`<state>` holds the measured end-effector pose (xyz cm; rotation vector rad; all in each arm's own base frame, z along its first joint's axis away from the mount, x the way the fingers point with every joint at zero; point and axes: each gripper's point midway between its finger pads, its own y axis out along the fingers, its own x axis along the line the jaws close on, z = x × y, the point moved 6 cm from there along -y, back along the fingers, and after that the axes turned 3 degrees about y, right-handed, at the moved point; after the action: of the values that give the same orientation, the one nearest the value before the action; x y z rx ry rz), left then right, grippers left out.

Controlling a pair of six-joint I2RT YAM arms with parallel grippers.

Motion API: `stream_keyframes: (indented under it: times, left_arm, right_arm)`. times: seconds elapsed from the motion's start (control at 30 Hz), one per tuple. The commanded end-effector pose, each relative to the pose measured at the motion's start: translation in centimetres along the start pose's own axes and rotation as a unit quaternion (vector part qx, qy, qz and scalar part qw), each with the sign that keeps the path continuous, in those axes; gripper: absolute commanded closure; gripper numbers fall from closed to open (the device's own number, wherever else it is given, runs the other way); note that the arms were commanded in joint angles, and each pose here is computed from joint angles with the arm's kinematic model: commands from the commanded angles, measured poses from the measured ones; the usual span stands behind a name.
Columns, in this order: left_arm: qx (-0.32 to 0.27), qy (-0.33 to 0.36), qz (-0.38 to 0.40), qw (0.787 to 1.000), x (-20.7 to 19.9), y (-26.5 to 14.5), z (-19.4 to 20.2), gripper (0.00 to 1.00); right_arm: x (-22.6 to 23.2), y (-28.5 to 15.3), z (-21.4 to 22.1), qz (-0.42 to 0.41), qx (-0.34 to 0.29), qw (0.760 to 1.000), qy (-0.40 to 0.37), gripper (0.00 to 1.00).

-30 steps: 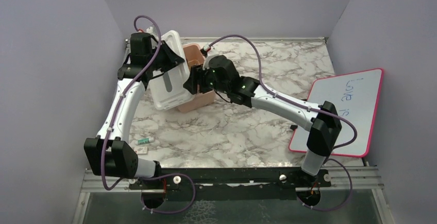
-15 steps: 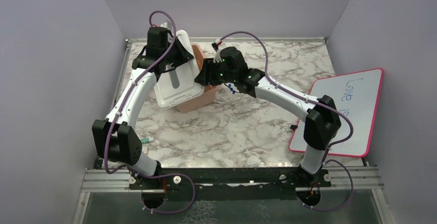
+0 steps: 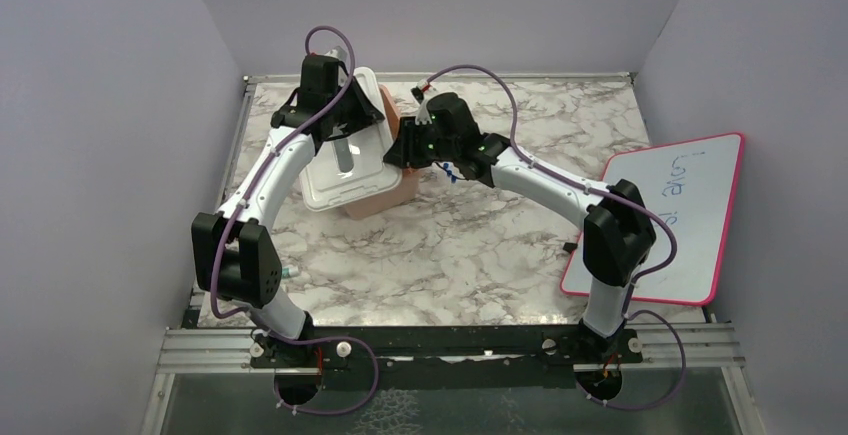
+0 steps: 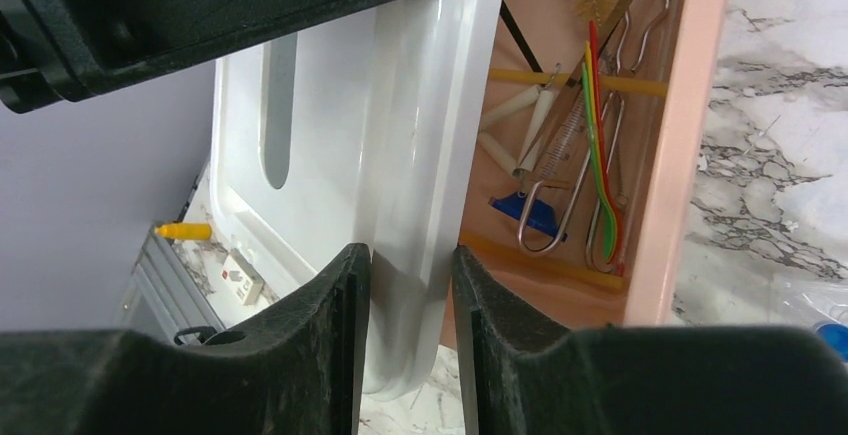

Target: Organize the chemistry lab equipment

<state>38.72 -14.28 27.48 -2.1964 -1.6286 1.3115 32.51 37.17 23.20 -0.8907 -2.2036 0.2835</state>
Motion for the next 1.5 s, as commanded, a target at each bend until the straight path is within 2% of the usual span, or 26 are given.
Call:
stream_keyframes:
  times: [0.0, 0.1, 0.23, 0.57, 0.73, 0.93, 1.2, 1.47]
  left_arm:
    - [-0.033, 0.014, 0.046, 0.998, -2.2, -0.5, -2.0, 0.80]
    - [-0.030, 0.024, 0.045, 0.998, -2.1, -0.4, -2.0, 0.65]
    - [-0.035, 0.036, 0.019, 0.999, -1.3, -0.8, -2.5, 0.51]
    - [-0.068, 0.058, -0.034, 0.995, 1.6, -4.4, -4.2, 0.38]
    - [-0.091, 0.058, -0.076, 0.991, 4.3, -7.4, -4.0, 0.35]
    - [-0.100, 0.043, -0.145, 0.983, 7.8, -9.5, -0.7, 0.34]
    - [-0.042, 0.024, -0.163, 0.985, 11.0, -8.5, 3.7, 0.34]
    - [-0.038, 0.033, -0.156, 0.986, 10.9, -8.7, 4.0, 0.34]
  right_arm:
    - [-2.1, 0.4, 0.6, 0.038, 0.004, 0.999, -0.002, 0.66]
    - [-2.5, 0.4, 0.6, 0.046, 0.004, 0.999, 0.000, 0.72]
    - [-2.8, 0.3, 0.6, 0.054, 0.004, 0.999, 0.002, 0.78]
    - [-3.7, 0.0, -0.2, 0.073, 0.002, 0.997, 0.003, 0.81]
    - [-4.0, -0.4, -0.7, 0.058, 0.014, 0.998, 0.003, 0.80]
    - [-4.7, -0.4, -1.0, 0.056, 0.033, 0.998, -0.006, 0.79]
    - [-5.9, -0.4, -1.8, 0.092, 0.030, 0.995, -0.029, 0.67]
    - [-7.3, -0.6, -2.5, 0.152, 0.018, 0.987, -0.046, 0.59]
